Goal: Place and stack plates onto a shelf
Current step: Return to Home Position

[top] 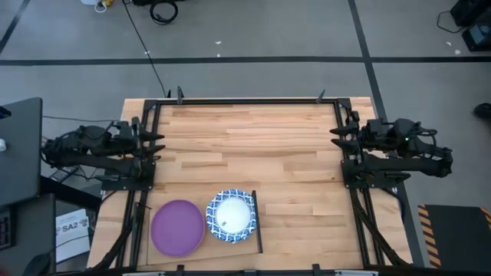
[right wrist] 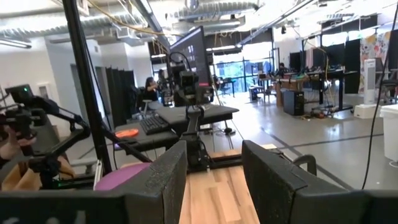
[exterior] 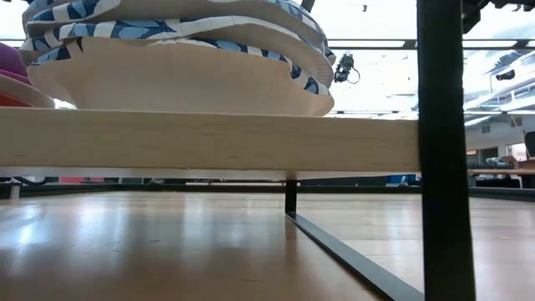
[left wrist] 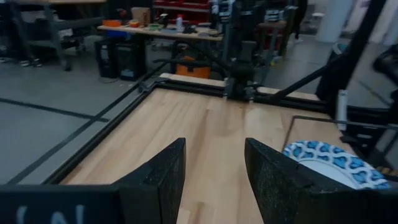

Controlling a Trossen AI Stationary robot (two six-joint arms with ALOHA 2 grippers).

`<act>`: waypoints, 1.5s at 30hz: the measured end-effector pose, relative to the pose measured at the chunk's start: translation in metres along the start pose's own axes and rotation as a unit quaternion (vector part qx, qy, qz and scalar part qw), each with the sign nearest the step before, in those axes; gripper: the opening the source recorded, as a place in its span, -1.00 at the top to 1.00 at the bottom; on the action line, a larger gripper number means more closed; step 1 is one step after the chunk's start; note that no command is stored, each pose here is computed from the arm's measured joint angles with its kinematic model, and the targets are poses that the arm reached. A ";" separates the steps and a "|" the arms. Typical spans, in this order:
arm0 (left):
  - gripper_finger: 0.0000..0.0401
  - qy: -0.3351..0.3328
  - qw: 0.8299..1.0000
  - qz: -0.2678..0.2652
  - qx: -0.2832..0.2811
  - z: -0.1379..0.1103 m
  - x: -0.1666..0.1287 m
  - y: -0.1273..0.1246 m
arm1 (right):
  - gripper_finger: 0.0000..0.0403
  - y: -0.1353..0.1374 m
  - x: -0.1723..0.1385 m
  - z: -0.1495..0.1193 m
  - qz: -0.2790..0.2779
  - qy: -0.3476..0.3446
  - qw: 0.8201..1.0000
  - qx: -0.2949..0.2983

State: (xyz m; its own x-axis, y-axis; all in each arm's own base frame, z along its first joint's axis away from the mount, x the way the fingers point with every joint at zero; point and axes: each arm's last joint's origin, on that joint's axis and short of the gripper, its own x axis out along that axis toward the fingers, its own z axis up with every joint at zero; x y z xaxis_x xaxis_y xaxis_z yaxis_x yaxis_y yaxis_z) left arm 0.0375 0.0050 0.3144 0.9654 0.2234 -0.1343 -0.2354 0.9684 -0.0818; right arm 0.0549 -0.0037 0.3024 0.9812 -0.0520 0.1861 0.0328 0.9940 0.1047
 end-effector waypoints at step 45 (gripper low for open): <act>0.15 -0.097 0.989 -0.115 0.004 -0.111 0.062 -0.016 | 0.20 -0.005 -0.003 -0.038 -0.006 0.001 1.000 -0.022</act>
State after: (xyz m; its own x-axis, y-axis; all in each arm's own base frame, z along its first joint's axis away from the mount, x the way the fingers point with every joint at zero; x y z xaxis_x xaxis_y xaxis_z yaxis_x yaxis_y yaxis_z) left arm 0.0891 -0.0091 0.1976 0.9967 0.0139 0.0794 -0.0075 0.9967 -0.0807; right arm 0.0593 -0.0044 0.2641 0.9810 -0.0642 0.1828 0.0532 0.9965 0.0644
